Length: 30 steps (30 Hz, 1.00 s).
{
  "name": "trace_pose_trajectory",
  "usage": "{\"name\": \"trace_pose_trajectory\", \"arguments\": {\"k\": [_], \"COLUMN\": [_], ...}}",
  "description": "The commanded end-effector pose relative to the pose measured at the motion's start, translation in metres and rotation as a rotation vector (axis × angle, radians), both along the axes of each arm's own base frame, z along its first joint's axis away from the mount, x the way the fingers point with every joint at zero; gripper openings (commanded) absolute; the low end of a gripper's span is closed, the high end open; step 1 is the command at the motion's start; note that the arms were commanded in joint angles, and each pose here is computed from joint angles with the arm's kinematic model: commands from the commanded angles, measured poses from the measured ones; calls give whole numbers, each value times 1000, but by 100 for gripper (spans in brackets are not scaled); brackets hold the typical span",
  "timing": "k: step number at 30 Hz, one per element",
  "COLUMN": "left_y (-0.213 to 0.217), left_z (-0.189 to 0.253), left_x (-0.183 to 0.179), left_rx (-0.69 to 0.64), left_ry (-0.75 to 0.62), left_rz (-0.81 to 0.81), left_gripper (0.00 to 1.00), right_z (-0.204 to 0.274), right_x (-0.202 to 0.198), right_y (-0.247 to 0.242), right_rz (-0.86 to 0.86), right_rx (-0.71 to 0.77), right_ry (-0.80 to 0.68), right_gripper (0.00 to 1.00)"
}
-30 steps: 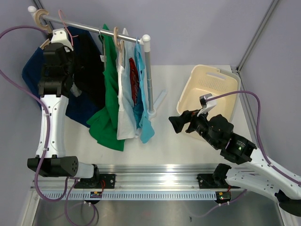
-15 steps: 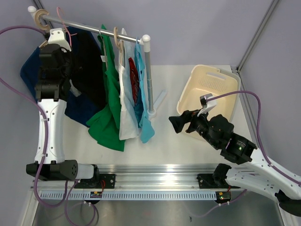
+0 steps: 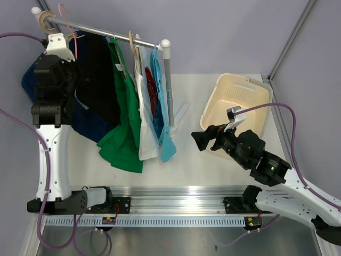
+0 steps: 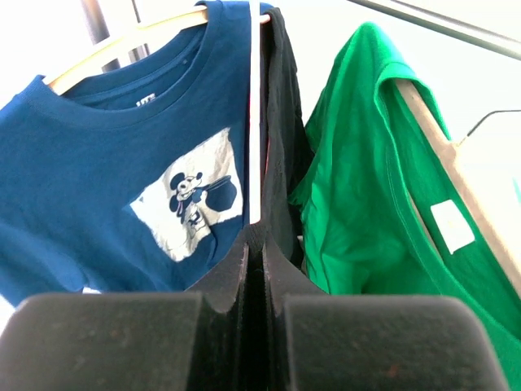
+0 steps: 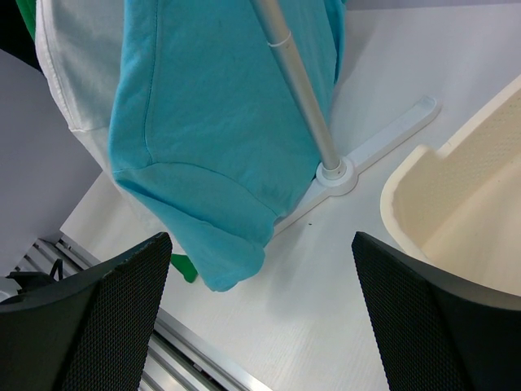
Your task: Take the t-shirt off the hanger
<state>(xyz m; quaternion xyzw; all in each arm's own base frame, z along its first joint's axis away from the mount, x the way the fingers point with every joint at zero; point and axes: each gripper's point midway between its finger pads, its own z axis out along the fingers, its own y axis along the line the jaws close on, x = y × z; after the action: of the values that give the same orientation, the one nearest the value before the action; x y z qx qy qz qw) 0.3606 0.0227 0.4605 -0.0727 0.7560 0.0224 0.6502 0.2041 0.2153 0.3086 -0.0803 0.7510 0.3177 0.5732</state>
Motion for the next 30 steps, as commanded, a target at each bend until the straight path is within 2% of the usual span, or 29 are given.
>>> {"name": "trace_pose_trajectory", "arguments": {"k": [1,6,12,16,27,30], "left_y": [7,18,38,39,22,8], "left_z": [55,39,13,12,69,87], "left_x": [-34,-54,-97,-124,-183,-203], "left_rx": [20,30,29,36,0,-1], "left_ry": [-194,-174,-156,-188,-364,-432], "left_rz": [36,99,224,232,149,68], "left_gripper": [0,0,0,0,0,0], "right_z": [22,22,18,18,13,14], "right_x": [-4,-4,-1,-1,4,3], "right_y": [-1,0,2,3,3,4], "right_rz": [7,13,8,8,-10,-2], "right_rx": [41,44,30,30,5,4], "right_ry": [-29,-28,-20,-20,-18,-22], "right_gripper": [99,99,99,100,99,99]}}
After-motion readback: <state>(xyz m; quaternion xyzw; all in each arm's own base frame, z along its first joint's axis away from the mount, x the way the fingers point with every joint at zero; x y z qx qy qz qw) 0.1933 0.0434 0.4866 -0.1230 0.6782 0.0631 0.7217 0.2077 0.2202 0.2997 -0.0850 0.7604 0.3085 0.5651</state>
